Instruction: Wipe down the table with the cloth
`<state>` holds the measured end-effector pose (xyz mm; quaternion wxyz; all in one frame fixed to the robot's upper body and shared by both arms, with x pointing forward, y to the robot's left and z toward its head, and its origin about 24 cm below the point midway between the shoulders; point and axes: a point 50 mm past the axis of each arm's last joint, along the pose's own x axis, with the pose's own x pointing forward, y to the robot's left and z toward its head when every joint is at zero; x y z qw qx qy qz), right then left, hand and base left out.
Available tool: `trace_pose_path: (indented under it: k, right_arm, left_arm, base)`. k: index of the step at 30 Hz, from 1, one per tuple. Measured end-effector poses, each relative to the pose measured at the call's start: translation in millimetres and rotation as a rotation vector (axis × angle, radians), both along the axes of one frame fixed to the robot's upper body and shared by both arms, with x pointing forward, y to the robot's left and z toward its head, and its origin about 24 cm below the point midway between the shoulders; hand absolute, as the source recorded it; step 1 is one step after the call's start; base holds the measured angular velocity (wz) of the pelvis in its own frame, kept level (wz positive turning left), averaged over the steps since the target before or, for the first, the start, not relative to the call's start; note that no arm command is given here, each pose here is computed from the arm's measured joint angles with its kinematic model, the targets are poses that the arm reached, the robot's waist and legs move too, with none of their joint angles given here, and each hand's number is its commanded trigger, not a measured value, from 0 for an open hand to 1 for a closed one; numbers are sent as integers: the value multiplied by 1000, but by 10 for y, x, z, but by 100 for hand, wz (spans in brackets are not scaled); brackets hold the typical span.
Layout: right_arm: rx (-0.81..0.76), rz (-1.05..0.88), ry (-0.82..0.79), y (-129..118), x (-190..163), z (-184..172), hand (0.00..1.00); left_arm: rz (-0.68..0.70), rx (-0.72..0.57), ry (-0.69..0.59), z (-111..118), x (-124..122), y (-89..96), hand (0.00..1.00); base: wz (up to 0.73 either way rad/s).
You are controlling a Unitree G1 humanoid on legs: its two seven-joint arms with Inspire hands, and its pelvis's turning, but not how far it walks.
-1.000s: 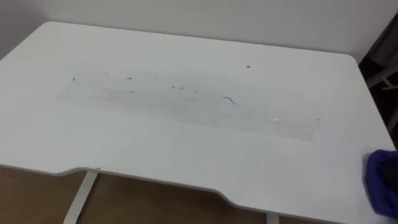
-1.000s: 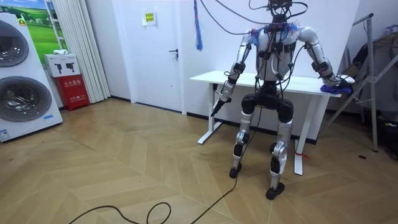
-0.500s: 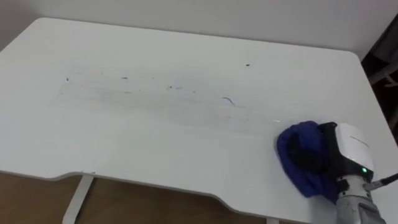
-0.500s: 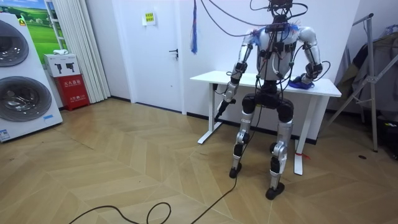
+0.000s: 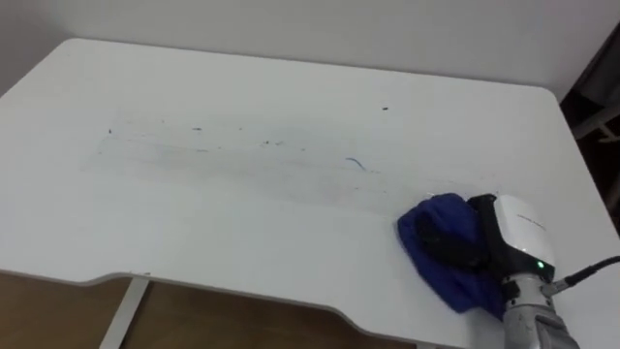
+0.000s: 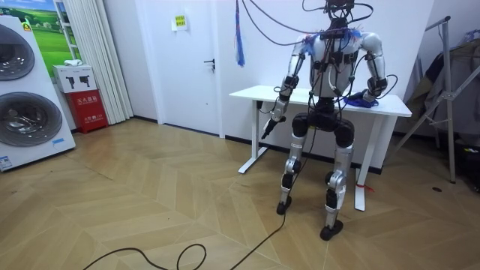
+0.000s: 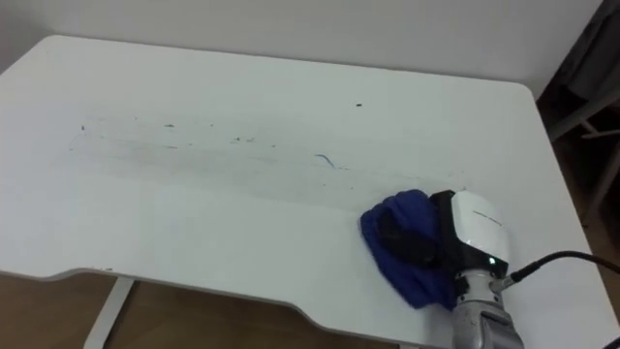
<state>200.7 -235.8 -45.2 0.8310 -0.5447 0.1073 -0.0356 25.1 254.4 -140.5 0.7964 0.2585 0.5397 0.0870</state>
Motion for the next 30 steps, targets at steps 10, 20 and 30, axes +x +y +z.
trace_pose_path:
  k: [10,20,30]
  right_arm:
    - [17,37,32,58,14,0,0]
    - [58,-18,-75,-80,115,255,0]
    - [89,-39,-259,-137,224,650,0]
  left_arm:
    - [30,-21,-56,2,204,-6,0]
    - [91,-81,-147,5,382,-63,0]
    - [127,-95,-145,-13,321,-42,0]
  base:
    - [-3]
    - [-16]
    - [-9]
